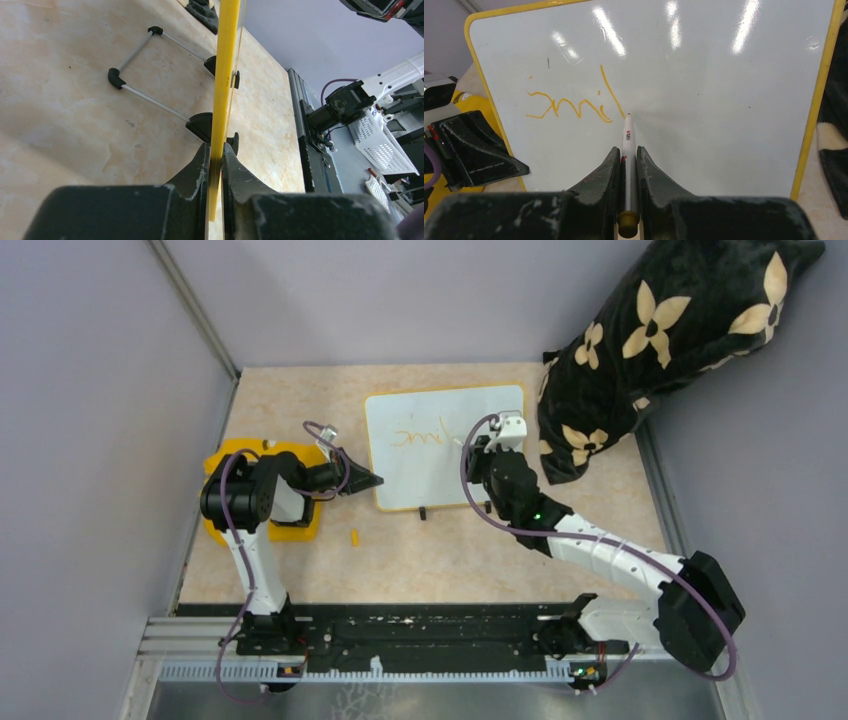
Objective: Write a sentence on the whiteboard
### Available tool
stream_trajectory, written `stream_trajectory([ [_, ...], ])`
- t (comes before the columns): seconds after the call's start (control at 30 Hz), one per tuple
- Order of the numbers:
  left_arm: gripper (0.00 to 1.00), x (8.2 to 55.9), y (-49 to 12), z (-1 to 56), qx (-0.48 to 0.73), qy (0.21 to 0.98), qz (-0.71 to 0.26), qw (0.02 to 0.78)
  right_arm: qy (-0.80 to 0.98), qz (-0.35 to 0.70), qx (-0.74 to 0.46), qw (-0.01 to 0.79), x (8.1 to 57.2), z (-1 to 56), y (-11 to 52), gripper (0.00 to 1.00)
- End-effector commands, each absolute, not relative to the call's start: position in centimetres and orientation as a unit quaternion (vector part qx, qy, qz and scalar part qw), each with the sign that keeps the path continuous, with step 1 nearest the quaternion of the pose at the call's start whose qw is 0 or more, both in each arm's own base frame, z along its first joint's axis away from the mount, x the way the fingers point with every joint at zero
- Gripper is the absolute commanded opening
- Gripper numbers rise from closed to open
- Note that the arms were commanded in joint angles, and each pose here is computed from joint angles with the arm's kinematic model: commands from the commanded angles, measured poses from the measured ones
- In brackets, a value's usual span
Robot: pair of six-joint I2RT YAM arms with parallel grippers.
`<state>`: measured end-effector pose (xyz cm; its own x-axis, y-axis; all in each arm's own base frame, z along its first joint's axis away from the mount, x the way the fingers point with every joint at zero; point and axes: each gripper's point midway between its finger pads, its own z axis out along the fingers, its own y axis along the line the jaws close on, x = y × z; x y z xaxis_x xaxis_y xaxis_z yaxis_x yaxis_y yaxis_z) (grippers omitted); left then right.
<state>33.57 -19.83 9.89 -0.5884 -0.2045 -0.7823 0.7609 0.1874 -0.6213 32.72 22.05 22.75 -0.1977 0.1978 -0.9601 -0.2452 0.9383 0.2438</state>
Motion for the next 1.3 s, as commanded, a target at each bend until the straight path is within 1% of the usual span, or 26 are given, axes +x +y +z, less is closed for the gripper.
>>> stream_trajectory([
  [0.0,0.0,34.1,-19.9,11.5,0.253,0.617,-0.585,0.461,0.725,0.186,0.019,0.663,34.2,25.9,21.8,0.0],
  [0.27,0.0,34.0,-19.9,11.5,0.255,0.616,-0.584,0.463,0.729,0.174,0.026,0.662,35.0,25.4,21.7,0.0],
  [0.73,0.0,34.0,-19.9,11.5,0.255,0.616,-0.584,0.463,0.726,0.138,0.059,0.672,35.3,25.9,19.0,0.0],
  [1.27,0.0,34.0,-19.9,11.6,0.255,0.615,-0.584,0.463,0.722,0.169,0.024,0.671,35.9,26.9,21.2,0.0],
])
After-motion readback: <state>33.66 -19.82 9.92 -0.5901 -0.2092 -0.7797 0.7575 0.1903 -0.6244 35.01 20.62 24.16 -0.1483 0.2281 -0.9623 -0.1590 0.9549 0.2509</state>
